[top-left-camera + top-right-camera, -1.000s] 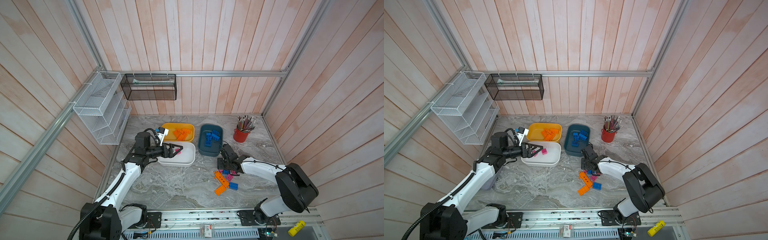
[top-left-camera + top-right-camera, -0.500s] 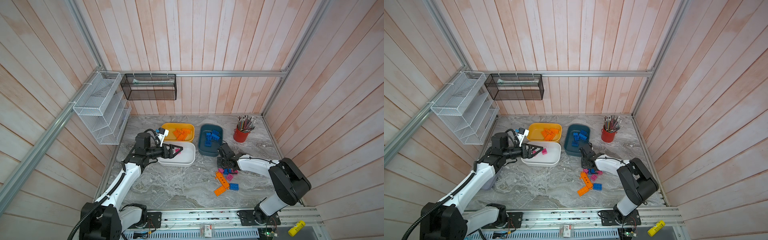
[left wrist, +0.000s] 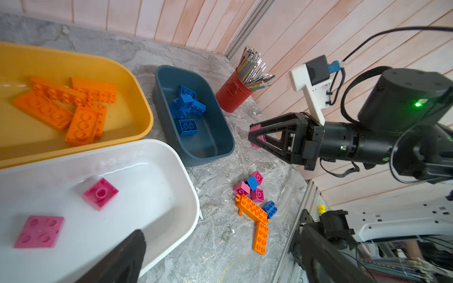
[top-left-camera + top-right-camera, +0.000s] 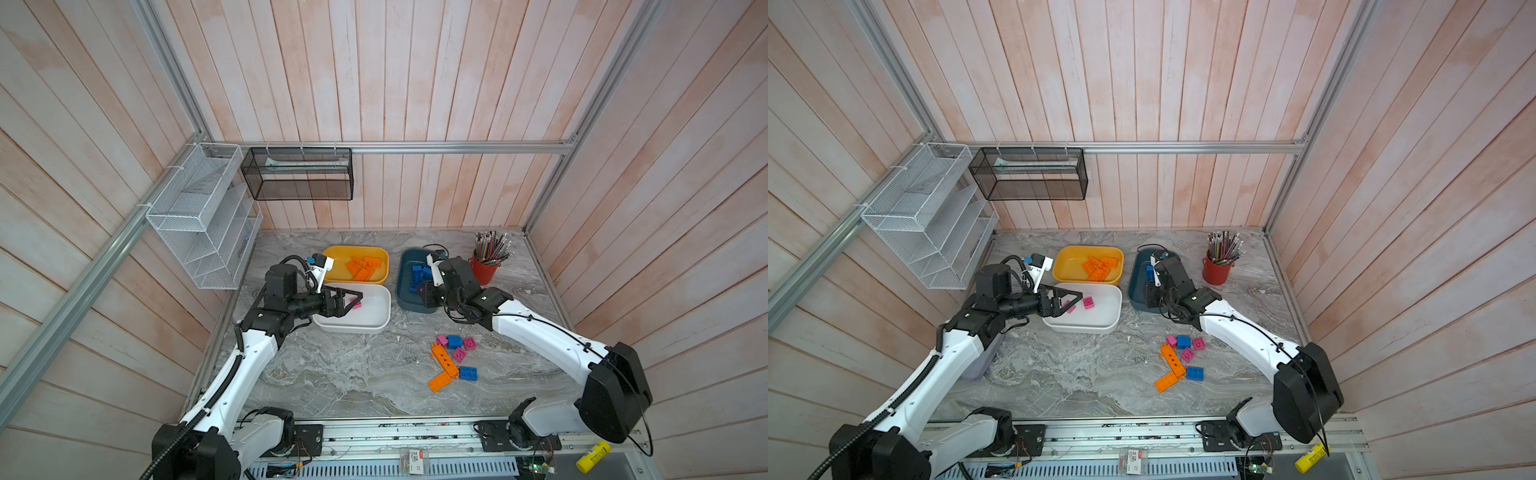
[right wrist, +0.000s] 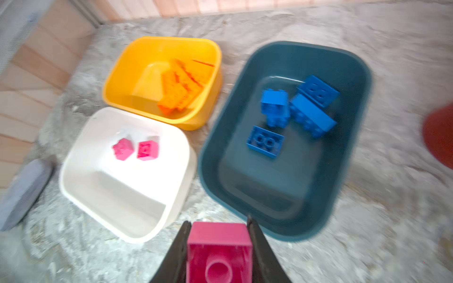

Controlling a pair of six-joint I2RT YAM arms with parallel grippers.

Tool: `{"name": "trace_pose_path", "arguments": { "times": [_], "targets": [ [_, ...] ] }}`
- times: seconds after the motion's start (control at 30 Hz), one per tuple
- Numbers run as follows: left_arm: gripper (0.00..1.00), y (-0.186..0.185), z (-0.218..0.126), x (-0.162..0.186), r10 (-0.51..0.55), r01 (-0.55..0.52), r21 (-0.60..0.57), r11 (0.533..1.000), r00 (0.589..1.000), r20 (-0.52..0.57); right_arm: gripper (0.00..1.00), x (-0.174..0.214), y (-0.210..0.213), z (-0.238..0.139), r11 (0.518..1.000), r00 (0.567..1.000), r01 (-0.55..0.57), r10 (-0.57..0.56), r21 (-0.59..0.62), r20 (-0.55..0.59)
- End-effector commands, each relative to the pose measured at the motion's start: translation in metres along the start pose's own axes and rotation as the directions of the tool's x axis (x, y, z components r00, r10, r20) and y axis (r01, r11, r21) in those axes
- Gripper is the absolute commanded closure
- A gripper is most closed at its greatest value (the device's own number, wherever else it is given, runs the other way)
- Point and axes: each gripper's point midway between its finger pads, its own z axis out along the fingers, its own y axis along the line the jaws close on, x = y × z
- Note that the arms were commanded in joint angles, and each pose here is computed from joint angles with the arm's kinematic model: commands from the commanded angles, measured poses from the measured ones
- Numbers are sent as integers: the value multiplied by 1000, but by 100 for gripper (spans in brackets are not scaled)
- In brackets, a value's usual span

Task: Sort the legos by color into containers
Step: 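Carry the pink brick over the white tub and open the right gripper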

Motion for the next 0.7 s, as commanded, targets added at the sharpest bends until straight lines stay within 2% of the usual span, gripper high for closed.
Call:
{"name": "trace_pose_path", "arguments": {
  "times": [0.0, 0.13, 0.3, 0.53, 0.67],
  "targets": [
    [0, 10, -16, -14, 58, -53, -125, 991, 998, 36, 78, 1, 48, 22, 981, 997, 63, -69, -185, -27],
    [0, 26, -28, -17, 67, -53, -238, 970, 997, 49, 78, 10, 74, 57, 965, 988, 118, -139, -235, -74],
    [0, 33, -31, -16, 55, -38, -258, 966, 997, 58, 78, 22, 95, 98, 952, 975, 144, -183, -271, -125],
    [0, 50, -32, -12, 43, -22, -312, 950, 997, 61, 75, 40, 83, 153, 965, 949, 212, -241, -158, -201],
    [0, 53, -29, -8, 34, -16, -309, 951, 998, 55, 63, 36, 80, 166, 963, 942, 242, -262, -117, -210]
  ]
}}
